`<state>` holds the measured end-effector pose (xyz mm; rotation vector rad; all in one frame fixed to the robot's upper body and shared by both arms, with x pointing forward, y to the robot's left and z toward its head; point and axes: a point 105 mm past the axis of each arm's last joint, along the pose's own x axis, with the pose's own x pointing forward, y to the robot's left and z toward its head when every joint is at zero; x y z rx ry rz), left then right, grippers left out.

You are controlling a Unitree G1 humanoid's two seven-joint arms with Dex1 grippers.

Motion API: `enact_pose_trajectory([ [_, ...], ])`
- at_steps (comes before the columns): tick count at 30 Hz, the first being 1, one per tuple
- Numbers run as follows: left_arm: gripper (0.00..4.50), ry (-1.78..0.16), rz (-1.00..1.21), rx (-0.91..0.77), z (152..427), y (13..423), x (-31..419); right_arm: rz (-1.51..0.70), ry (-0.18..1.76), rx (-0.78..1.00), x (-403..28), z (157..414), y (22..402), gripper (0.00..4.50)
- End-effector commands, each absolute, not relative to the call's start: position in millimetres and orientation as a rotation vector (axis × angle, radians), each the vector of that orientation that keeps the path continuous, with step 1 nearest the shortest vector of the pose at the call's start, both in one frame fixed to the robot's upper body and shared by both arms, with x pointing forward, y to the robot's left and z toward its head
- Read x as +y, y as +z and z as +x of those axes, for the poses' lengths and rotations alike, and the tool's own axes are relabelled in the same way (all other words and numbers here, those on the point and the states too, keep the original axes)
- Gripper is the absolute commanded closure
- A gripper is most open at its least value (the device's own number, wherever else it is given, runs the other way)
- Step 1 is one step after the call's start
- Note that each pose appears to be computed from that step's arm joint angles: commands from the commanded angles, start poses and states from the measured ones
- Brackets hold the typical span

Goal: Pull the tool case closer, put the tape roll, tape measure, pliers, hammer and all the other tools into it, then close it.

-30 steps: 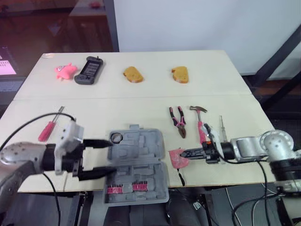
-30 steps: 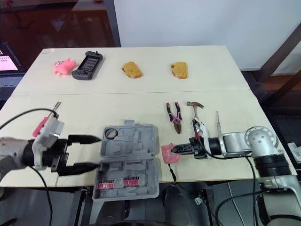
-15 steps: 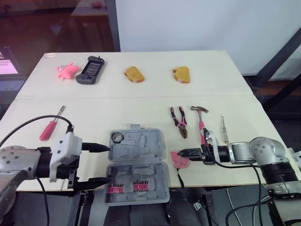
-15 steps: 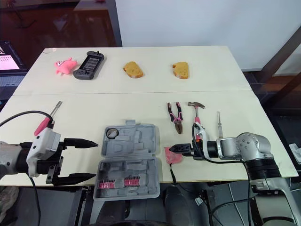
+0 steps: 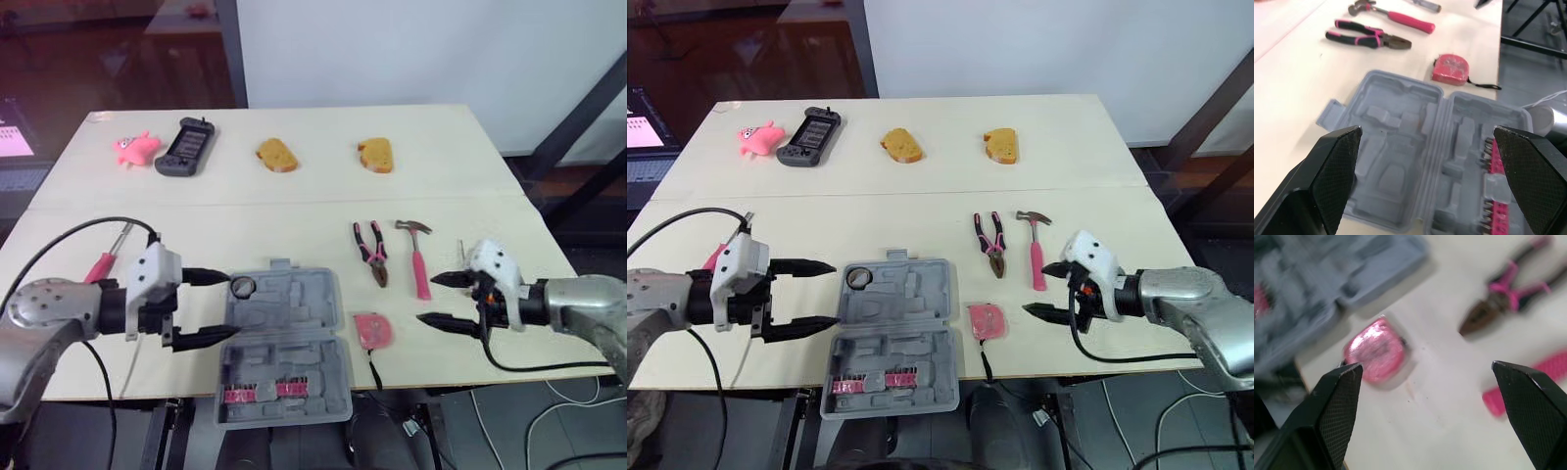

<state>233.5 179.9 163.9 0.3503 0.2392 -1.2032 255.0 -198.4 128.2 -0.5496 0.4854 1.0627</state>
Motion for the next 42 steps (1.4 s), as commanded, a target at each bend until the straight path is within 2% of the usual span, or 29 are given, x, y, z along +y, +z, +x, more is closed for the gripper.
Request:
enact_pose_trajectory([
  [1,0.0,-1.259,0.349,0.203,229.6,175.2,180.3,-0.753,1.207,0.471,-188.8,246.2,120.3,0.05],
  [9,0.0,-1.301,0.317,0.249,213.2,172.4,186.2,-0.873,1.331,0.416,-163.3,254.8,91.9,0.05],
  [18,0.0,-1.236,0.373,0.322,200.5,165.5,207.1,-0.836,1.373,0.453,-147.9,278.6,74.2,0.05],
  [31,0.0,-1.206,0.369,0.333,195.1,169.1,212.3,-0.833,1.391,0.481,-140.5,284.8,51.9,0.05],
  [33,0.0,-1.207,0.376,0.329,196.0,169.0,212.2,-0.832,1.386,0.481,-140.0,285.6,50.0,0.59],
  [35,0.0,-1.208,0.379,0.325,197.0,169.2,212.2,-0.833,1.388,0.478,-139.5,285.1,50.4,1.36],
  [36,0.0,-1.207,0.381,0.32,197.8,169.8,212.5,-0.834,1.39,0.478,-139.8,284.1,52.4,1.52],
  [42,0.0,-1.196,0.39,0.287,201.5,170.7,215.5,-0.797,1.35,0.443,-137.8,291.3,83.5,1.52],
])
